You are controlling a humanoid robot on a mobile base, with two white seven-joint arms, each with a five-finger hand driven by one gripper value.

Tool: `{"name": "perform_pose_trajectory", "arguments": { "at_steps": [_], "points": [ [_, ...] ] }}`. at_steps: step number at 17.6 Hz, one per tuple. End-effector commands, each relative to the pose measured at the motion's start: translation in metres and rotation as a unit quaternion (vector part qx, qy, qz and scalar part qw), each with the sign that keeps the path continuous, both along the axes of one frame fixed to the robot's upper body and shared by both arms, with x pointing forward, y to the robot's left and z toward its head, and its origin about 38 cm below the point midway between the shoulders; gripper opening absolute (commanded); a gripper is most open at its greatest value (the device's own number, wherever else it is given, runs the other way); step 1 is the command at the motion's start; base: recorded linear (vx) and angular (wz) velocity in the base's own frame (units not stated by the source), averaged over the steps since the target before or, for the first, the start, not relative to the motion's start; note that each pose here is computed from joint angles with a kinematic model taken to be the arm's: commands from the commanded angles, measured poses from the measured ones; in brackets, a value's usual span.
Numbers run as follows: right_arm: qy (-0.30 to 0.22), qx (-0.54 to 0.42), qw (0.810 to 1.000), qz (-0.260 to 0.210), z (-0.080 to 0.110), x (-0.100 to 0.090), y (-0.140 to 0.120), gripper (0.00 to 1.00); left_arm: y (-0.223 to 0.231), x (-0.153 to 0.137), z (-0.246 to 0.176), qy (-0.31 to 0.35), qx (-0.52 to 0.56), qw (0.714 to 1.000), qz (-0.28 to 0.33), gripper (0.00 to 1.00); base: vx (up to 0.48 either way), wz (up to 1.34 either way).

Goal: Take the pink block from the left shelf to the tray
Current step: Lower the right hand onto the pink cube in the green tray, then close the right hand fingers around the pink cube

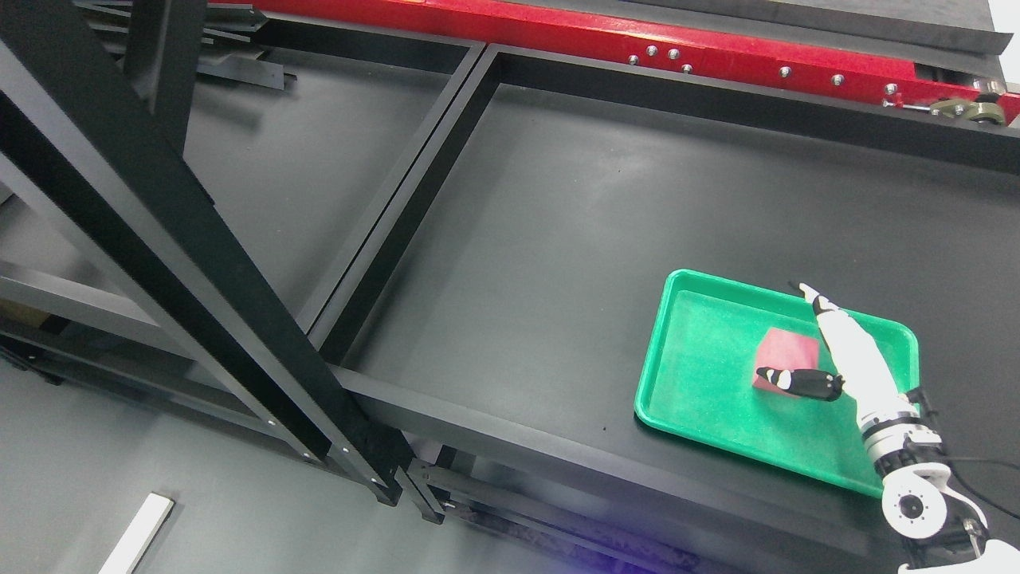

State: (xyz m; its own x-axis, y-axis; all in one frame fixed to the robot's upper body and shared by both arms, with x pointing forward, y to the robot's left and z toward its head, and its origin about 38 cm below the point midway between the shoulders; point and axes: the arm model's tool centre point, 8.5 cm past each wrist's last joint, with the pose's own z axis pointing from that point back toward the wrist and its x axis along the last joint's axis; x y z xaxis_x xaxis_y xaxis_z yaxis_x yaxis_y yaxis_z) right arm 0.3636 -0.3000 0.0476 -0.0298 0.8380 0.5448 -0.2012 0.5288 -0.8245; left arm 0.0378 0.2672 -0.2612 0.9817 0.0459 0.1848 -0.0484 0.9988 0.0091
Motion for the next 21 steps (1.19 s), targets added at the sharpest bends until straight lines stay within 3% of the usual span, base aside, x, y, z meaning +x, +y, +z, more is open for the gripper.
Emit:
{"name": "perform_pose_trajectory", "arguments": {
  "at_steps": [1, 7, 11, 15, 19, 21],
  "points": [
    [0.066, -0.029, 0.997, 0.008, -0.040, -0.015, -0.013, 1.00, 0.011, -0.006, 0.001, 0.006, 0.008, 1.000, 0.000, 1.00, 0.022, 0.00],
    [0.098, -0.042, 0.994, 0.007, -0.060, -0.012, -0.021, 1.00, 0.011, -0.006, 0.001, 0.006, 0.008, 1.000, 0.000, 1.00, 0.023, 0.00],
    [0.087, -0.050, 0.995, 0.002, -0.056, -0.006, -0.021, 0.97, 0.011, -0.006, 0.001, 0.006, 0.008, 1.000, 0.000, 1.00, 0.008, 0.00],
    [0.085, -0.068, 0.994, -0.011, -0.054, -0.004, -0.025, 0.63, 0.011, -0.006, 0.001, 0.006, 0.008, 1.000, 0.000, 1.00, 0.000, 0.00],
    [0.081, -0.059, 0.995, -0.014, -0.052, -0.001, -0.025, 0.12, 0.011, -0.006, 0.001, 0.006, 0.008, 1.000, 0.000, 1.00, 0.000, 0.00],
    [0.075, -0.056, 0.996, -0.013, -0.049, 0.001, -0.024, 0.04, 0.011, -0.006, 0.001, 0.006, 0.008, 1.000, 0.000, 1.00, 0.000, 0.00]
  ]
}}
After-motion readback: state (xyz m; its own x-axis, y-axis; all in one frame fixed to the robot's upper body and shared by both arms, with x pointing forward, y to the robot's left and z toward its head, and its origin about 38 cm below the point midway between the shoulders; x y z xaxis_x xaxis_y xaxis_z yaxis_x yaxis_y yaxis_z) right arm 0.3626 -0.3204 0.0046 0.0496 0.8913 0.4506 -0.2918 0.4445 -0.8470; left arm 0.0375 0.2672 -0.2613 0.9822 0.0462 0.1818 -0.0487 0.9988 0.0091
